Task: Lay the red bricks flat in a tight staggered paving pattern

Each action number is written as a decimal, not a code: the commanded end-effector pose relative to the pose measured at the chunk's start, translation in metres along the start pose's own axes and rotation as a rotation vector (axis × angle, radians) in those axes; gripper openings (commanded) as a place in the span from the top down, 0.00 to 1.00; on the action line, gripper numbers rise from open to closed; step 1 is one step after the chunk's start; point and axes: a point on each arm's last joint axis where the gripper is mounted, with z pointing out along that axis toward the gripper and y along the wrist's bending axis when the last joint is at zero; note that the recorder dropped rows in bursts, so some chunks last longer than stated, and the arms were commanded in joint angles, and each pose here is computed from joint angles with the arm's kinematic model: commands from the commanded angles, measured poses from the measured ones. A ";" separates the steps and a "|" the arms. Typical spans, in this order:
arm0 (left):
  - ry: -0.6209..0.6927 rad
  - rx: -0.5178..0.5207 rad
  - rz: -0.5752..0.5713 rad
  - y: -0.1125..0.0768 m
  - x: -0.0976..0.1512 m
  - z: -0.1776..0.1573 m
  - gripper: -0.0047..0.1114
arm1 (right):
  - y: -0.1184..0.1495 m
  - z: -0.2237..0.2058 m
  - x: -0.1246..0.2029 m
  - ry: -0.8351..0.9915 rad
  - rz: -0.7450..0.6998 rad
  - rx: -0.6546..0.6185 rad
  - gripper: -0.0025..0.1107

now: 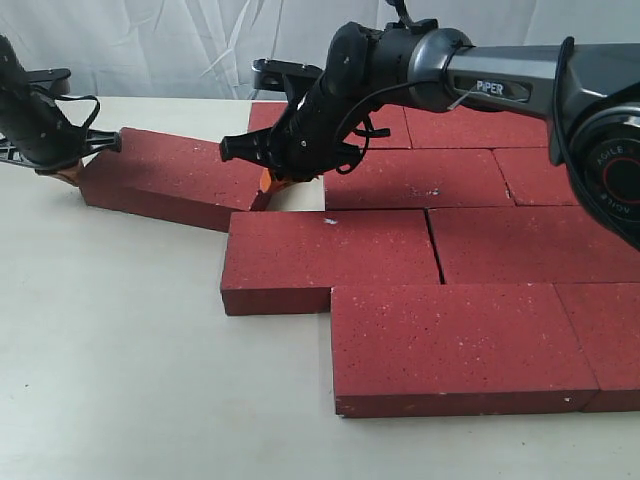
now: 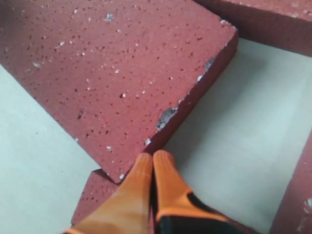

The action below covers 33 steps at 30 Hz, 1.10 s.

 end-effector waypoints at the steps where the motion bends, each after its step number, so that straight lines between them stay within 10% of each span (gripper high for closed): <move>1: 0.051 0.009 -0.003 -0.001 0.004 -0.003 0.96 | -0.001 -0.002 -0.002 -0.018 -0.009 0.003 0.99; 33: 0.271 0.126 0.018 -0.002 0.022 -0.015 0.96 | 0.000 -0.005 -0.006 -0.050 0.040 0.001 0.99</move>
